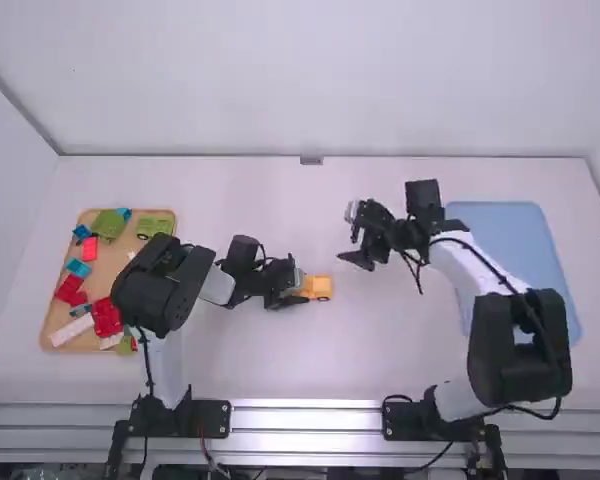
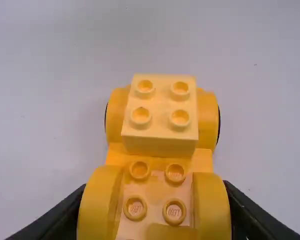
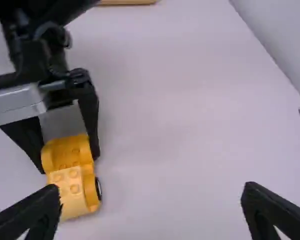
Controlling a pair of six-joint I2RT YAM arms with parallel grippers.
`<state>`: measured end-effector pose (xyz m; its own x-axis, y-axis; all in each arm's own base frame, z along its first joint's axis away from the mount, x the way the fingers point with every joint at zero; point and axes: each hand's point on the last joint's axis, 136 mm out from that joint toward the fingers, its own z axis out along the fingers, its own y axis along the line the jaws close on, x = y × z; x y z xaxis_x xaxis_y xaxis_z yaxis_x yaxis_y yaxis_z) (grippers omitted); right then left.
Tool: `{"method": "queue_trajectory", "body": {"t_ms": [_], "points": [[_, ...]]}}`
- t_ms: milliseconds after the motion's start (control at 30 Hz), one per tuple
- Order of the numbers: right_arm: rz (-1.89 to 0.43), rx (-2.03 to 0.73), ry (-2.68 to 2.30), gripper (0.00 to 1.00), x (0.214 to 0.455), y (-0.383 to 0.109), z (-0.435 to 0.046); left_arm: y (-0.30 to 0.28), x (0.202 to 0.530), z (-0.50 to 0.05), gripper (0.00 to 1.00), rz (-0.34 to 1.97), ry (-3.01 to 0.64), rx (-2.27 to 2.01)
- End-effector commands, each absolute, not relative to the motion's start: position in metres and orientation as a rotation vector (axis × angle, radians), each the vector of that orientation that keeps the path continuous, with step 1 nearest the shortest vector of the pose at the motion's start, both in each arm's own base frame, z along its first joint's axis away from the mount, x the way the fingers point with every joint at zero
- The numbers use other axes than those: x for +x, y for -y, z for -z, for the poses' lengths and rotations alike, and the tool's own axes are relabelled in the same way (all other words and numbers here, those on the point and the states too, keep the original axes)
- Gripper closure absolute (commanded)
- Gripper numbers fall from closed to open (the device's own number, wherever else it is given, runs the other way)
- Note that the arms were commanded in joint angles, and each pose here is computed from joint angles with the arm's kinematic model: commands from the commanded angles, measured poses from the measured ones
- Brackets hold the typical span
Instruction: Assemble lego blocks to make yellow taxi
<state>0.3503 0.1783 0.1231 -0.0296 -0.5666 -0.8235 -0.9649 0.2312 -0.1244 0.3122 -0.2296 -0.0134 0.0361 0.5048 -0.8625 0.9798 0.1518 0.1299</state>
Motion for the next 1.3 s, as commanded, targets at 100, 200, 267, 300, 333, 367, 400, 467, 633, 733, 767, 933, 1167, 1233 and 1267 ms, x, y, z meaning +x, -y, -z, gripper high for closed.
{"method": "queue_trajectory", "body": {"t_ms": [100,200,267,300,333,367,400,467,633,733,767,933,1167,1233,1267], "points": [[-0.696,-1.292,-1.825,0.02,0.353,-0.167,-0.122,0.228,0.313,0.017,0.19,0.705,-1.606,1.470],[-0.693,-1.289,-1.826,0.02,0.352,-0.165,-0.118,0.227,0.315,0.017,0.06,0.702,-1.608,1.467],[-0.696,-1.284,-1.827,0.02,0.351,-0.166,-0.115,0.225,0.317,0.016,0.01,0.702,-1.616,1.456],[-0.697,-1.289,-1.826,0.02,0.350,-0.168,-0.115,0.226,0.317,0.016,0.01,0.703,-1.617,1.455],[-0.694,-1.297,-1.828,0.02,0.349,-0.170,-0.114,0.227,0.318,0.015,0.01,0.709,-1.624,1.444],[-0.694,-1.301,-1.827,0.02,0.349,-0.171,-0.114,0.226,0.320,0.014,0.01,0.711,-1.629,1.435],[-0.692,-1.306,-1.821,0.02,0.349,-0.172,-0.114,0.225,0.321,0.012,0.01,0.709,-1.633,1.423],[-0.689,-1.310,-1.816,0.02,0.349,-0.174,-0.115,0.221,0.324,0.006,0.01,0.706,-1.644,1.401],[-0.620,-1.337,-1.836,0.02,0.352,-0.177,-0.109,0.198,0.330,-0.020,0.01,0.636,-1.682,1.347],[-0.613,-1.348,-1.823,0.02,0.352,-0.180,-0.110,0.176,0.332,-0.032,0.01,0.554,-1.767,1.303],[-0.611,-1.352,-1.813,0.02,0.353,-0.182,-0.111,0.168,0.331,-0.037,0.01,0.526,-1.798,1.289],[-0.593,-1.331,-1.781,0.02,0.361,-0.186,-0.118,0.137,0.333,-0.068,0.01,0.425,-1.996,1.090],[-0.555,-1.294,-1.724,0.02,0.375,-0.187,-0.131,0.097,0.325,-0.121,0.01,0.210,-2.130,0.787],[-0.553,-1.294,-1.719,0.02,0.376,-0.188,-0.131,0.094,0.323,-0.125,0.01,0.189,-2.131,0.779],[-0.551,-1.294,-1.717,0.02,0.376,-0.188,-0.132,0.092,0.321,-0.131,0.01,0.177,-2.125,0.766]]}}
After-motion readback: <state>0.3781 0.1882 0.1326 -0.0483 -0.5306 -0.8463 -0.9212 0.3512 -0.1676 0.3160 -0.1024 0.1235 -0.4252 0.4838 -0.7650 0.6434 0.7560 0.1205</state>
